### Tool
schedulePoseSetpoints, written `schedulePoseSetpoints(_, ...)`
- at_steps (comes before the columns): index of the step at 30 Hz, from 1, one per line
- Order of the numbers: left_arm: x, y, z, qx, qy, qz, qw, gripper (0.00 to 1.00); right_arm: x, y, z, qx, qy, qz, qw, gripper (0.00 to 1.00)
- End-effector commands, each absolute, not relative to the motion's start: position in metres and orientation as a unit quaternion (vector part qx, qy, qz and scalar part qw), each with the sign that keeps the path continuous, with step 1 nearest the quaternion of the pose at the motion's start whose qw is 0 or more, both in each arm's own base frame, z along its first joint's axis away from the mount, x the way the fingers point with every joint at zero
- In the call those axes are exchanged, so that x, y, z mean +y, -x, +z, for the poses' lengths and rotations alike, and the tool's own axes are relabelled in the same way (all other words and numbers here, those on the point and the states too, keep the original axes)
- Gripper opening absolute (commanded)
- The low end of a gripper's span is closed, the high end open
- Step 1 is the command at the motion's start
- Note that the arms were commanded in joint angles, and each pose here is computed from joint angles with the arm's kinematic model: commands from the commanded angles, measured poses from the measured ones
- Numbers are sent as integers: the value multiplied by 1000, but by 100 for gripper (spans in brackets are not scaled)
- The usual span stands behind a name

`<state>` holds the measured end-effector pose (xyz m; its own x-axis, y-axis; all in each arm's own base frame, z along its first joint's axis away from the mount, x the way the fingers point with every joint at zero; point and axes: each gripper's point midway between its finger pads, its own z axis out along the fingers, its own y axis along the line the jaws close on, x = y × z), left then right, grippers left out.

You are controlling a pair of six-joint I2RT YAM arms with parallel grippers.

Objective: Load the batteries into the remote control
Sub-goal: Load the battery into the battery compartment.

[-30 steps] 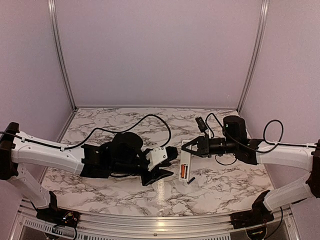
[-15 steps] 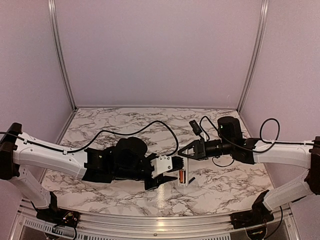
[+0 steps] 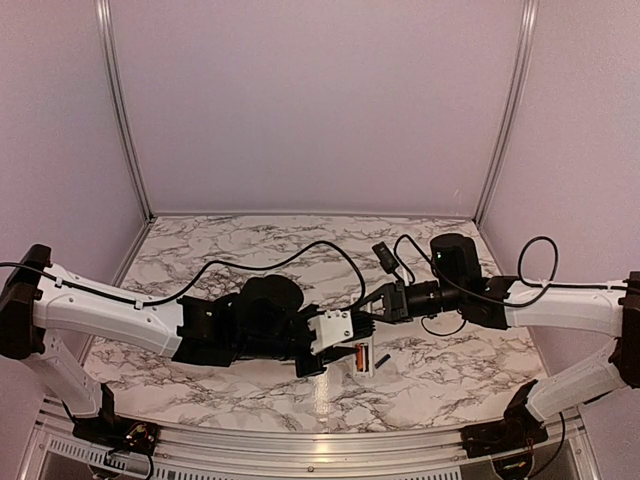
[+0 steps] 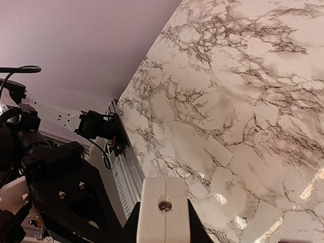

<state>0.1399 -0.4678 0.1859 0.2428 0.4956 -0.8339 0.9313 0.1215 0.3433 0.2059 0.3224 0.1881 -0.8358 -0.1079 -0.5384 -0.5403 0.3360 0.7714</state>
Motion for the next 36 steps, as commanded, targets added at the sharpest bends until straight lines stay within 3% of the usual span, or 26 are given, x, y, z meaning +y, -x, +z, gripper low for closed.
schedulePoseSetpoints(1,-476,-143,190,571,-620,-221,490,25,331,-209,203,782,219,542,214,0)
schedulePoseSetpoints(22,-478,-146,166,593,-620,-208,470,13,336,-206,211,775,232,547,215,0)
schedulePoseSetpoints(36,-476,-131,126,595,-661,-192,415,4,336,-204,231,759,233,563,230,0)
